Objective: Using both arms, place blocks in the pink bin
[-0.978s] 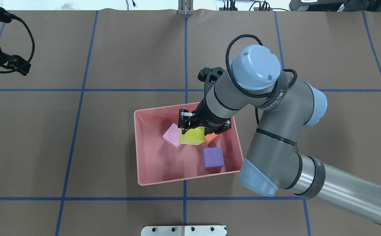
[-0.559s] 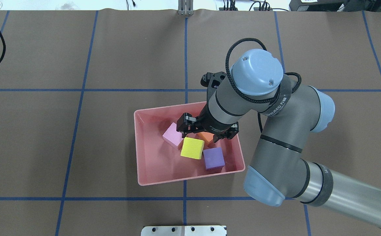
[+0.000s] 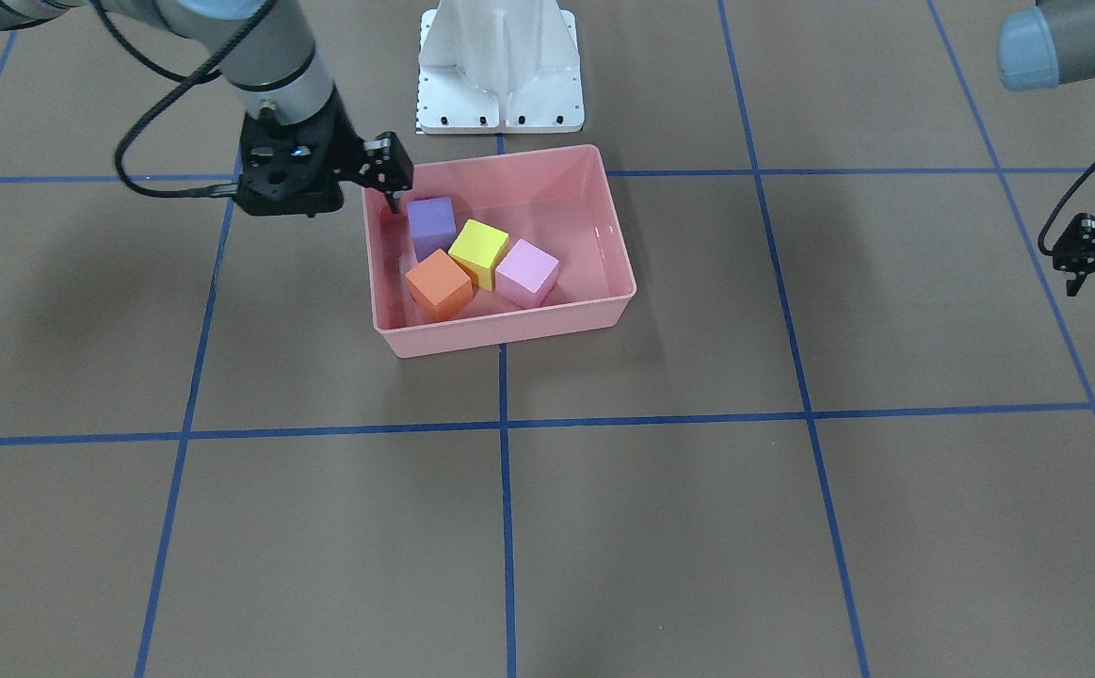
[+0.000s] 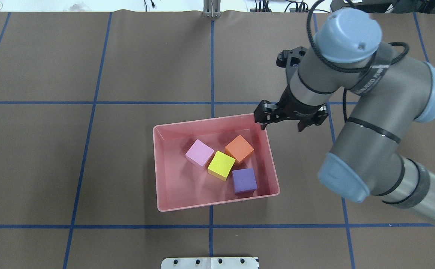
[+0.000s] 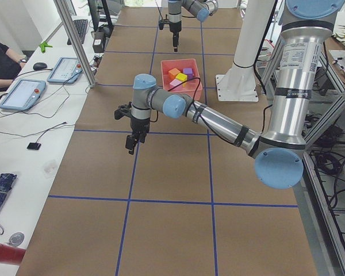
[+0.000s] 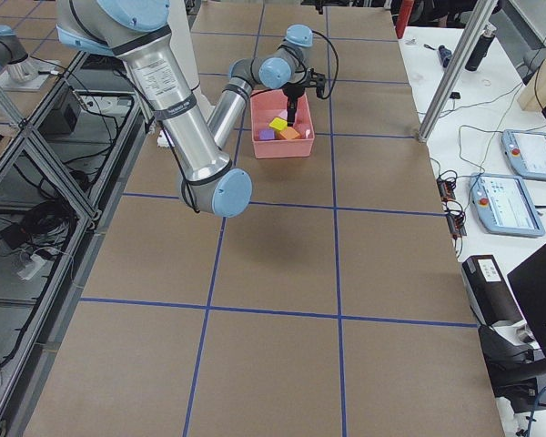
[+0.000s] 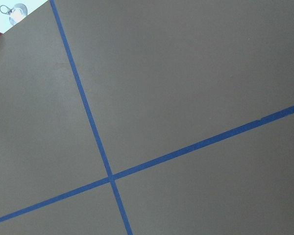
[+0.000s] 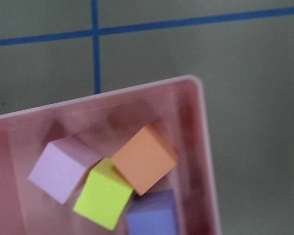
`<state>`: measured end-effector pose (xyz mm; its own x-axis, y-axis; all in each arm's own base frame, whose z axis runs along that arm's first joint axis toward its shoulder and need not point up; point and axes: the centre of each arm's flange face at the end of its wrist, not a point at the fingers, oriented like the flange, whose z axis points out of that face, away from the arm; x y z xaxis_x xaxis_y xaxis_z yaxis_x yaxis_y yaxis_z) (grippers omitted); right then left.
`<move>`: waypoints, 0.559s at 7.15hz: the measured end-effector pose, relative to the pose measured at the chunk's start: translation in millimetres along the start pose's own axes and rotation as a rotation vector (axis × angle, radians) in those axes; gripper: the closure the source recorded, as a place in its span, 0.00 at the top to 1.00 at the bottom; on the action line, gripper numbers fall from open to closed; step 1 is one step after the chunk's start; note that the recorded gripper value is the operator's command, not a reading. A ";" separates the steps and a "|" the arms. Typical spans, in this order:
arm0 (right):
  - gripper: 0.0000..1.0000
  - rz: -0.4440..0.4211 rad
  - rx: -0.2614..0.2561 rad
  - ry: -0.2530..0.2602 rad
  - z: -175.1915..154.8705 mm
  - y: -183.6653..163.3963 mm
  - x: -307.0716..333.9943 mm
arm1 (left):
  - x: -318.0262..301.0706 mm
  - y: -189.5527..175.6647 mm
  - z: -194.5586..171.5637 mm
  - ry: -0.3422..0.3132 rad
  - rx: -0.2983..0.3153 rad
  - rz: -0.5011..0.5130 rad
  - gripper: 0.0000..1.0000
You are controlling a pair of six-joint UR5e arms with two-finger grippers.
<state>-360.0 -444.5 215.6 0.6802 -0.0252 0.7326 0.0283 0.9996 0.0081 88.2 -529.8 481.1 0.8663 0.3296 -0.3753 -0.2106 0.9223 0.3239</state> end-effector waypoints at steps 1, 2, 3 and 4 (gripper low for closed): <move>1.00 -0.099 0.006 0.065 -1.3 -16.6 70.5 | -5.2 0.8 2.3 -0.003 0.001 -0.007 1.00; 1.00 -0.187 0.000 0.127 -4.7 -33.4 145.3 | -7.5 1.6 3.3 0.000 -0.002 -0.012 1.00; 1.00 -0.245 -0.016 0.170 -11.7 -47.8 217.1 | -14.9 10.8 8.7 0.009 -0.019 -0.027 1.00; 1.00 -0.264 -0.038 0.185 -21.0 -60.4 285.8 | -34.7 33.1 19.5 0.024 -0.055 -0.035 1.00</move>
<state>-151.9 -512.4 410.2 0.7674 -0.2889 0.5724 0.2463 0.9571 0.1529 60.0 -514.6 521.8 0.8625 0.3012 -0.4066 -0.2055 0.9428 0.2625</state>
